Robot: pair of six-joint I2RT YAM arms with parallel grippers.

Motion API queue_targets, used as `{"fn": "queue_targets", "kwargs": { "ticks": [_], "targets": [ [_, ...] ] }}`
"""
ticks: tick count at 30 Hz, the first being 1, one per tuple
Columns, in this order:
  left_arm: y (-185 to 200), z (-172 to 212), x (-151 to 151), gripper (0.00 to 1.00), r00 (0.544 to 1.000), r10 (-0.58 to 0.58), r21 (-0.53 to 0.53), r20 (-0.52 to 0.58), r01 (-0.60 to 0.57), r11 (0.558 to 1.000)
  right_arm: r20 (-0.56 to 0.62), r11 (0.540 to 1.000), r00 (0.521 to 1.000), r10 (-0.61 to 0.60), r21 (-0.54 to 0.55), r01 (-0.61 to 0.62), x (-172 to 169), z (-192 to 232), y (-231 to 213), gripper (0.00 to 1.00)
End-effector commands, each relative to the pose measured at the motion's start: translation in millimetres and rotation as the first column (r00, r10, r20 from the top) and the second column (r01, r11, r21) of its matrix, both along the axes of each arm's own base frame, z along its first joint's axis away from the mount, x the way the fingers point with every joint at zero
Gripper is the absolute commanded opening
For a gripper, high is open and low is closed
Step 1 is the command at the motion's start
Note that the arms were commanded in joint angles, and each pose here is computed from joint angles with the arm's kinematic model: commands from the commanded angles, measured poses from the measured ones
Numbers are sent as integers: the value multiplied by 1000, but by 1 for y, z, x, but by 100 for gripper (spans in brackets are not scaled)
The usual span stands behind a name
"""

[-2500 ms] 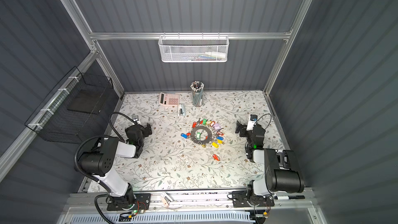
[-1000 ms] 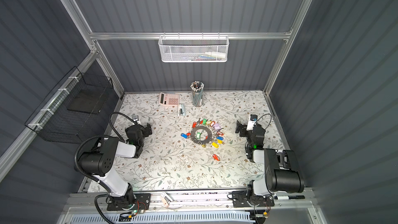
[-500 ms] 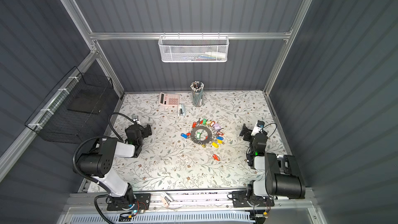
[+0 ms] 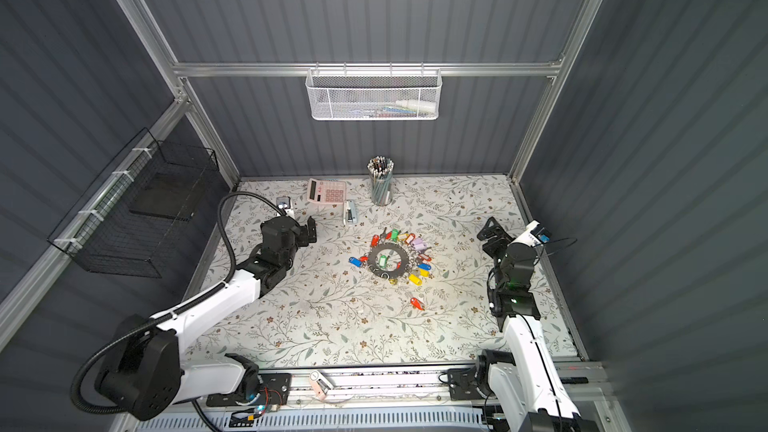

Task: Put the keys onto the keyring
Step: 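Move the left gripper to the steel key ring disc while the right gripper approaches it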

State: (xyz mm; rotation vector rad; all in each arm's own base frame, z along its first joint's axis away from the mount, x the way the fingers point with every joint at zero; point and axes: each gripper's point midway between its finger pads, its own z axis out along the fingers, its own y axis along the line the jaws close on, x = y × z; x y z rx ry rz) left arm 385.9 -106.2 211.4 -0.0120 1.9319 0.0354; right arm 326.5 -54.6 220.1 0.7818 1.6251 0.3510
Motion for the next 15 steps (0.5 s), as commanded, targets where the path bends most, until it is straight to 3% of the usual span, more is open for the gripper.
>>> {"fn": "queue_targets", "kwargs": {
  "ticks": [1, 4, 8, 13, 15],
  "targets": [
    [-27, -45, -41, 99, 962, -156, -172, -226, 118, 978, -161, 973, 979, 122, 215, -86, -3, -27, 28, 99],
    [-65, -56, -63, 87, 892, -328, -255, -310, 254, 933, -265, 968, 940, 216, 181, -172, -8, -31, 55, 99],
    [-109, -72, -89, 76, 822, -436, -148, -367, 411, 899, -355, 942, 876, 326, 45, -332, -19, -32, 98, 99],
    [-153, -108, -110, 56, 711, -529, -20, -463, 588, 808, -423, 847, 763, 489, 22, -531, -33, -44, 148, 99],
    [-171, -120, -117, 54, 669, -557, 23, -492, 649, 760, -455, 790, 688, 565, 58, -611, -40, -52, 170, 99]
  ]
}}
